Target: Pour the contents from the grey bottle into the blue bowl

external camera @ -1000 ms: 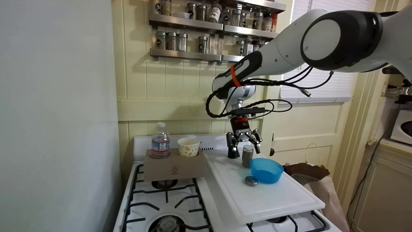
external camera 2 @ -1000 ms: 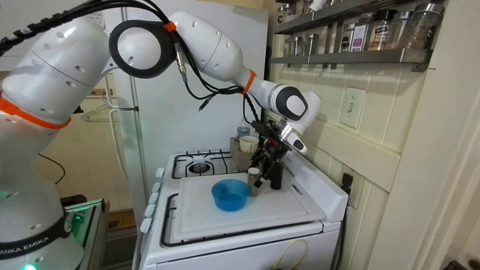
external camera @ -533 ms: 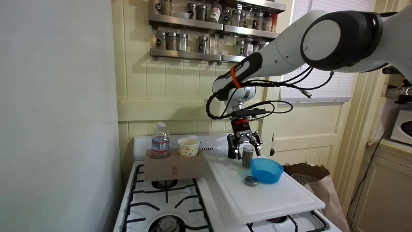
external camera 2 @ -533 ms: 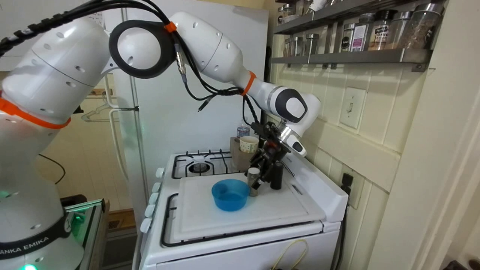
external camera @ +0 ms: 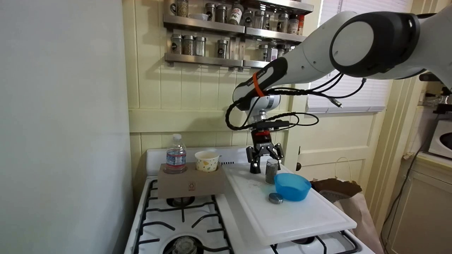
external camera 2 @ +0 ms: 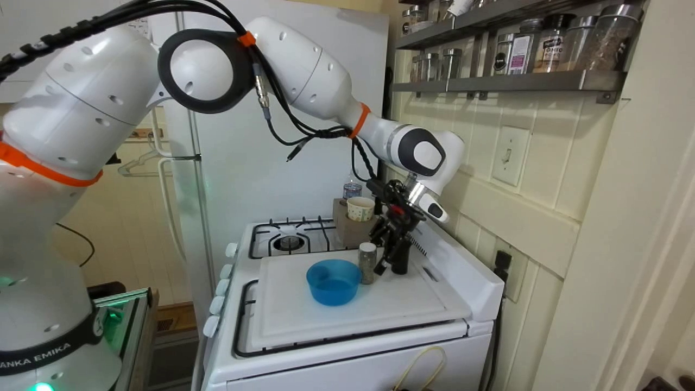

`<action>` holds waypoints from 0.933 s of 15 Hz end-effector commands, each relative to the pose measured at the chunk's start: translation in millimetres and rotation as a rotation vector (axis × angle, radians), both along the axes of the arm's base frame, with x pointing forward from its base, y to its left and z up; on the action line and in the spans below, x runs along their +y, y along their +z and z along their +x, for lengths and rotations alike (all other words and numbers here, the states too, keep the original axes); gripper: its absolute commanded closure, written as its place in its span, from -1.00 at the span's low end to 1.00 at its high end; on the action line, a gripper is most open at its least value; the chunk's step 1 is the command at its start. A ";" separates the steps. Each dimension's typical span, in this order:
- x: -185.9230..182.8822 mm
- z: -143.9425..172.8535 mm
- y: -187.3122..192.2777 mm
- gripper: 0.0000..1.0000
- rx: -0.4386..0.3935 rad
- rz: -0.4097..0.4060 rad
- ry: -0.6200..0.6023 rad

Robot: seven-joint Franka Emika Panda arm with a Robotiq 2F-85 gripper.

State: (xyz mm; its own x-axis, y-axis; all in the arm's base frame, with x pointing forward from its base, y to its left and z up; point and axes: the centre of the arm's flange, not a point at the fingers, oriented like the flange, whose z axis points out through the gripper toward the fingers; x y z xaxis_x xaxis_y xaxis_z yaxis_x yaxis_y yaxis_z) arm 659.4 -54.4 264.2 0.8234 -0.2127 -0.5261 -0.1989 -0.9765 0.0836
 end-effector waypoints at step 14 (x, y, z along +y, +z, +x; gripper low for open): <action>4.1 -11.9 -8.1 -0.48 0.069 -0.007 0.006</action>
State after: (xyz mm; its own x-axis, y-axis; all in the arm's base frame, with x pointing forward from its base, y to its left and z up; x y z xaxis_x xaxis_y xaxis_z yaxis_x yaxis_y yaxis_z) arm 651.7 -51.4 261.0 0.7952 -0.2077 -0.5696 -0.1926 -0.9774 0.0875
